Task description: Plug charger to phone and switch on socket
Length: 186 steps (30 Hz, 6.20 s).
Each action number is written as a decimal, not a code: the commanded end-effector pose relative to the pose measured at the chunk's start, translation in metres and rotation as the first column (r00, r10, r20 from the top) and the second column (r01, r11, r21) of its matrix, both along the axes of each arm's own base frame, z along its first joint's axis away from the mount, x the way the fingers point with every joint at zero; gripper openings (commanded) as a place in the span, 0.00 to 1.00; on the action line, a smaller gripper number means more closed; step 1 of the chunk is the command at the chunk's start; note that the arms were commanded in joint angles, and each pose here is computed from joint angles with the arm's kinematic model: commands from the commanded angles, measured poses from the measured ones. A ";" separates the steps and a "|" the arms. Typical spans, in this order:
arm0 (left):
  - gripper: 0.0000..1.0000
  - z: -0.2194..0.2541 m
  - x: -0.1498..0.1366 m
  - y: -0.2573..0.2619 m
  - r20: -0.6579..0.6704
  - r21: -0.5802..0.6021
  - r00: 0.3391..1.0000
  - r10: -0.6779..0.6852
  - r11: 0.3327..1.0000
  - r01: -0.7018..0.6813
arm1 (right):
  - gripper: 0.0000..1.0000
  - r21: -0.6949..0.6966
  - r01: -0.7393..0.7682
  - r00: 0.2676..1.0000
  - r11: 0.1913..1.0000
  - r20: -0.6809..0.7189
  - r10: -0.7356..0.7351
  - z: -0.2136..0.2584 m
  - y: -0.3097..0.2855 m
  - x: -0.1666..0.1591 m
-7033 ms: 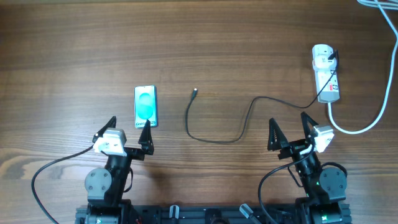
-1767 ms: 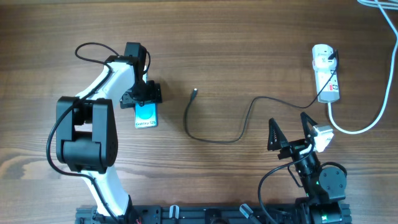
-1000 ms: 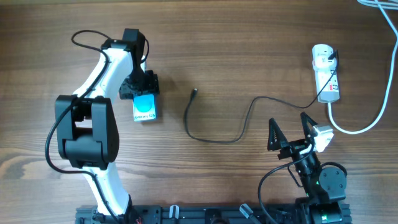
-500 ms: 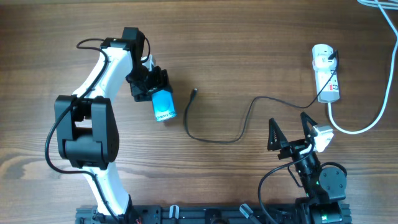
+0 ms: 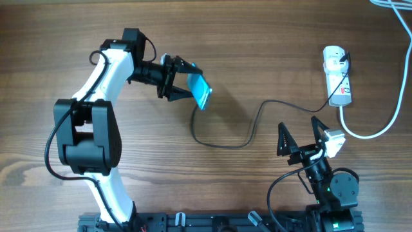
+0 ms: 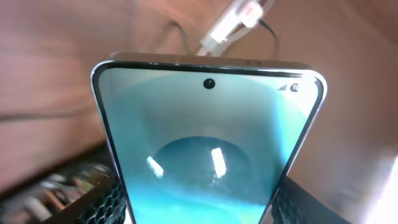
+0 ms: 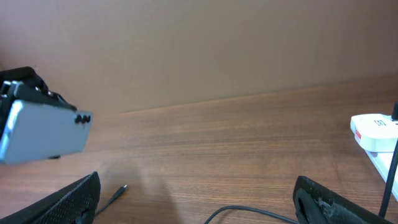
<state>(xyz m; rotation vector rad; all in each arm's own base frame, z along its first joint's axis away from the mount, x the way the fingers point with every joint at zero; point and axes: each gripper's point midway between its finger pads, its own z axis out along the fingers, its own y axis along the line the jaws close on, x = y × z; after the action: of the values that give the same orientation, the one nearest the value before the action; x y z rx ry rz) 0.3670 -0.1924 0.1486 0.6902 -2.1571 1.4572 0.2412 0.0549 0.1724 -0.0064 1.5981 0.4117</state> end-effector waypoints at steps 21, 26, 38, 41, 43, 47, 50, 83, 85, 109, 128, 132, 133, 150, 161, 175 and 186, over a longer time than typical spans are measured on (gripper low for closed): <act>0.58 0.064 0.003 -0.010 -0.294 -0.276 0.956 0.017 0.956 -0.102 | 1.00 0.008 0.010 1.000 1.000 0.006 -0.010 0.002 -0.001 0.000; 0.58 0.071 0.003 -0.010 -0.328 -0.306 0.945 0.006 0.945 -0.112 | 1.00 0.008 0.010 1.000 1.000 0.006 -0.010 0.002 -0.001 0.000; 0.59 0.070 0.003 -0.010 -0.371 -0.294 0.928 0.008 0.948 -0.126 | 1.00 0.008 0.010 1.000 1.000 0.006 -0.010 0.002 -0.001 0.000; 0.58 0.067 0.003 -0.010 -0.369 -0.276 0.929 0.016 0.953 -0.126 | 1.00 0.008 0.055 0.998 0.998 0.012 -0.055 0.003 -0.009 0.002; 0.58 0.059 0.003 -0.010 -0.364 -0.232 0.931 0.033 0.965 -0.125 | 1.00 0.010 0.058 0.998 0.998 0.012 -0.058 0.003 -0.009 0.002; 0.58 0.020 0.004 -0.003 -0.331 -0.009 0.936 0.116 0.992 -0.126 | 1.00 0.035 -0.089 0.996 0.995 -0.006 0.089 0.001 0.015 -0.004; 0.58 -0.006 0.005 0.007 -0.299 0.148 0.939 0.170 0.980 -0.130 | 1.00 0.089 -0.187 0.978 0.978 -0.079 0.194 -0.007 0.032 -0.008; 0.56 -0.051 0.017 0.037 -0.231 0.452 0.918 0.323 0.871 -0.192 | 0.64 0.570 -0.153 0.647 0.807 -0.560 0.518 -0.034 0.227 0.108; 0.56 -0.051 0.017 0.038 -0.230 0.454 0.918 0.323 0.870 -0.192 | 0.62 0.568 -0.149 0.641 0.809 -0.568 0.517 -0.039 0.230 0.113; 0.57 -0.051 0.017 0.038 -0.226 0.453 0.920 0.319 0.871 -0.191 | 0.09 0.525 -0.222 0.553 0.822 -0.627 0.549 -0.062 0.280 0.121; 0.92 -0.049 0.032 0.037 -0.008 0.409 0.985 0.175 0.899 -0.156 | 0.04 0.648 -0.034 0.519 0.761 -0.639 0.568 -0.057 0.246 0.146; 0.92 -0.033 0.044 0.023 0.176 0.284 0.983 0.058 0.953 -0.107 | 0.04 0.745 0.089 0.486 0.661 -0.612 0.624 -0.044 0.228 0.159; 0.92 -0.020 0.047 0.015 0.247 0.202 0.969 0.027 0.976 -0.079 | 0.04 0.775 0.104 0.483 0.624 -0.588 0.649 -0.036 0.225 0.163; 0.85 0.091 0.052 -0.016 0.734 -0.169 0.679 0.003 0.969 0.179 | 0.04 0.738 0.254 0.809 0.625 -0.516 0.281 0.087 0.087 0.170; 0.85 0.088 0.047 -0.033 0.675 -0.162 0.737 -0.020 0.971 0.175 | 0.04 0.814 0.381 0.854 0.438 -0.492 0.170 0.056 0.165 0.183; 0.67 0.092 0.082 -0.031 0.532 -0.143 0.841 0.098 0.989 -0.024 | 0.04 0.890 0.219 0.878 0.400 -0.358 0.317 0.070 0.200 0.194; 0.43 0.094 0.082 -0.034 0.506 -0.152 0.856 0.107 0.988 -0.034 | 0.04 0.921 0.295 0.829 0.255 -0.379 0.412 0.065 0.224 0.180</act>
<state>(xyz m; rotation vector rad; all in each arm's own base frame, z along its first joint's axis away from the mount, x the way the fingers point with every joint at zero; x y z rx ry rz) 0.4510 -0.2253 0.2285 0.3770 -2.3833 1.9679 0.4217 0.2727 0.2287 1.1166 1.6605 1.5130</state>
